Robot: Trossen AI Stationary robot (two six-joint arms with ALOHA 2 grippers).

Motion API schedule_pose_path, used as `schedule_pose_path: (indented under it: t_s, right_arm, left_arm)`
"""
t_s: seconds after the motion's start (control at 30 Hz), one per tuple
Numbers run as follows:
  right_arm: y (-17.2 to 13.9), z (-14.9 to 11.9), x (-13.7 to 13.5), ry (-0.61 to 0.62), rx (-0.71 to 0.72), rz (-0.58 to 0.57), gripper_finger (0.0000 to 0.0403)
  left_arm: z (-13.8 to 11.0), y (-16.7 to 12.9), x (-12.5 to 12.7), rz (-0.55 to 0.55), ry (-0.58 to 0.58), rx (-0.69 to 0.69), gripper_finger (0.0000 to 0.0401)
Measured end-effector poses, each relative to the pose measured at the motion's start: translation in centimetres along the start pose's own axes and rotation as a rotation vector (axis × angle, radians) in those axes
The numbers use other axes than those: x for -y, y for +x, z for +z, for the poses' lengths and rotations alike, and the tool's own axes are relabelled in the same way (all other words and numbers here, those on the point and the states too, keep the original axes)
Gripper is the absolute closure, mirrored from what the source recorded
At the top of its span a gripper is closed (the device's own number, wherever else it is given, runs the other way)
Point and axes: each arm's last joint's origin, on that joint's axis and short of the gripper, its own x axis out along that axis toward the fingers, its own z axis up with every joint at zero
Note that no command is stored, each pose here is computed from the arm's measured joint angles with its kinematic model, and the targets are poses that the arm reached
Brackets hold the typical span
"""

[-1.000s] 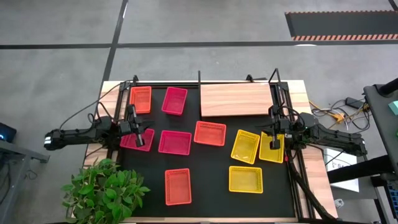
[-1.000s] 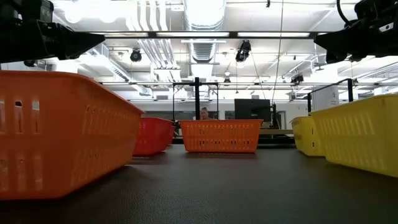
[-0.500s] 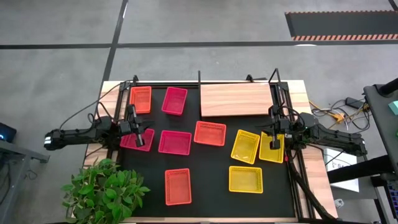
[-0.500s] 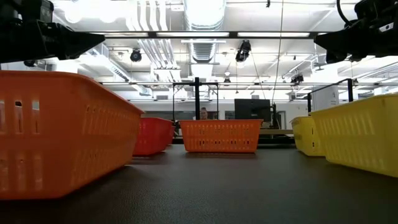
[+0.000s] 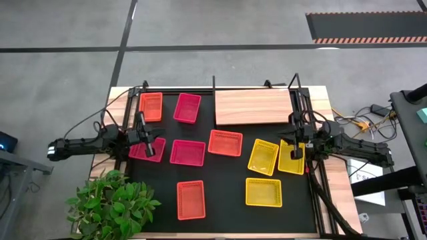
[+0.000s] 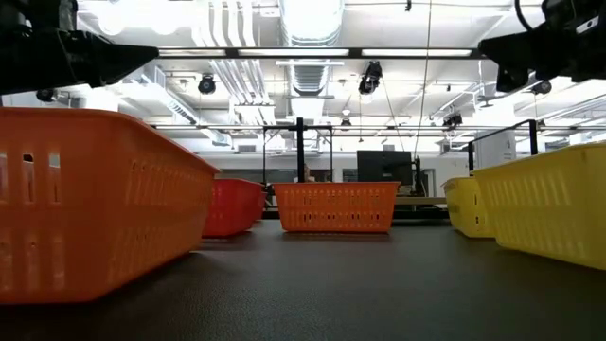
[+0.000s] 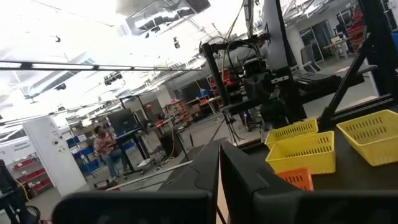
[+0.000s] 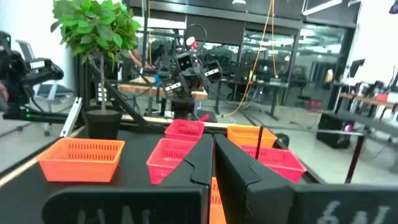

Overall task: Stack baskets on shelf by color
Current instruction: Put the middle orange bin on the shelf

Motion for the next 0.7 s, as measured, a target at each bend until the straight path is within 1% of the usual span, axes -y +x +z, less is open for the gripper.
schedule_pose_path:
  t_s: [0.07, 0.13, 0.17, 0.23, 0.3, 0.37, 0.43, 0.5, 0.6, 0.7]
  right_arm:
    - [0.0, 0.2, 0.0, -0.017, 0.025, -0.003, 0.0394]
    - [0.0, 0.5, 0.0, -0.007, 0.053, -0.005, 0.0394]
    - [0.0, 0.6, 0.1, 0.001, 0.065, -0.006, 0.0394]
    - [0.0, 0.7, 0.1, 0.015, 0.068, -0.005, 0.0394]
    - [0.0, 0.6, 0.1, 0.017, 0.064, -0.005, 0.0394]
    - [0.0, 0.6, 0.1, 0.013, 0.065, -0.005, 0.0394]
    - [0.0, 0.6, 0.1, 0.004, 0.064, -0.005, 0.0394]
    - [0.0, 0.6, 0.1, 0.002, 0.065, -0.006, 0.0394]
    - [0.0, 0.7, 0.1, 0.003, 0.069, -0.008, 0.0394]
    - [0.1, 1.2, 0.3, 0.016, 0.115, -0.054, 0.0394]
  left_arm:
    - [0.1, 0.0, 0.0, -0.006, -0.008, 0.01, 0.0401]
    - [0.1, 0.0, 0.1, -0.056, -0.097, 0.031, 0.0401]
    - [0.2, 0.0, 0.2, -0.064, -0.126, 0.041, 0.0401]
    - [0.8, 0.0, -0.2, -0.024, -0.184, 0.094, 0.0401]
    - [1.3, -0.1, -0.4, -0.01, -0.275, 0.148, 0.0401]
    - [1.6, -0.2, -0.6, -0.01, -0.398, 0.186, 0.0401]
    - [1.9, -0.2, -0.8, -0.009, -0.482, 0.226, 0.0401]
    - [2.1, -0.3, -0.8, -0.008, -0.508, 0.243, 0.0401]
    - [2.2, -0.3, -0.9, -0.004, -0.509, 0.262, 0.0401]
    - [2.3, -0.3, -1.0, 0.003, -0.516, 0.268, 0.0401]
